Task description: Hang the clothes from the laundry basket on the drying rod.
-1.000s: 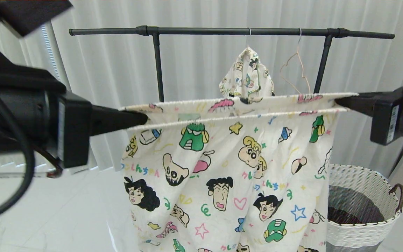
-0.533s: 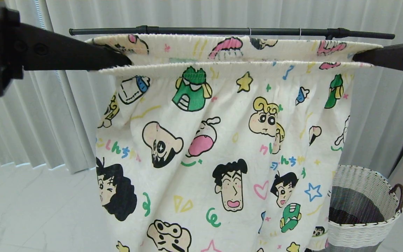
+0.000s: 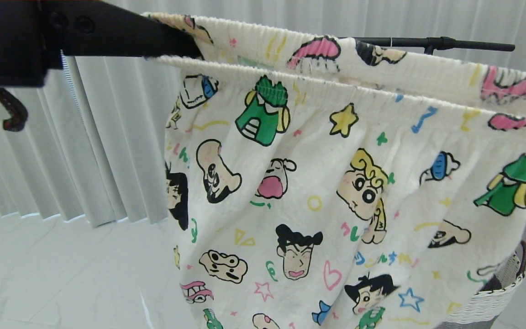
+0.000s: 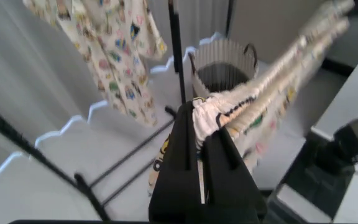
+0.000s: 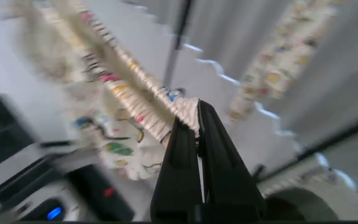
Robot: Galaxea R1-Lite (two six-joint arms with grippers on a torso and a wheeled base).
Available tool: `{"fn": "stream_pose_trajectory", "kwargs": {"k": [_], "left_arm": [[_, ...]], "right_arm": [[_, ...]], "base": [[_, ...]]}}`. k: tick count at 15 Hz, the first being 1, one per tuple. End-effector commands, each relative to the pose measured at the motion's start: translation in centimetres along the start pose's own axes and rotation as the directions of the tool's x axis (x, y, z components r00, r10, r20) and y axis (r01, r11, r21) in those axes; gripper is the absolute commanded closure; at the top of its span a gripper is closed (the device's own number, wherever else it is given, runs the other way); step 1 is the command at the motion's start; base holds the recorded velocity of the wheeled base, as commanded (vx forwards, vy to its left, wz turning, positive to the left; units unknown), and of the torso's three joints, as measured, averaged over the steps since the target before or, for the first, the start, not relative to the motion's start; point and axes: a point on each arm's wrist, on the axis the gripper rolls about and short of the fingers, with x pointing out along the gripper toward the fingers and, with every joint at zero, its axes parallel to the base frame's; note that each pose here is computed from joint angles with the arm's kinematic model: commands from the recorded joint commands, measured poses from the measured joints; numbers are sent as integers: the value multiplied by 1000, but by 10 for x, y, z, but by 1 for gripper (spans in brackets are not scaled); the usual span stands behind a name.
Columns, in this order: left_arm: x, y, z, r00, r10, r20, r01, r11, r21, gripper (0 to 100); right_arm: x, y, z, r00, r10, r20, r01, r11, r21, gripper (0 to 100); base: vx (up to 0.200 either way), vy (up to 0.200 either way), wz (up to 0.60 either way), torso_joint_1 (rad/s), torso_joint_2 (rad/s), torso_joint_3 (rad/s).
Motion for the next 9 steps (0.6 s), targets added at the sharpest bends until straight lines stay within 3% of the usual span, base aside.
{"fn": "stream_pose_trajectory", "kwargs": {"k": [1,6,9], "left_arm": [[15,1,0,1000,-4,1,4,1000,1,100],[25,2,3,999,16,37,-15,1000,-3,100],[25,2,0,1000,17,23,-17,1000,-5,100]], "right_arm": [[-11,13,-3,991,130,8,-130,991,-37,100],[-4,31,-5,958,286,-30,-287,957,-34,100],[-4,31,-5,957,289,-29,-290,956,-35,100]], "base": [[0,0,0,0,0,0],[0,0,0,0,0,0],[0,0,0,0,0,0]]}}
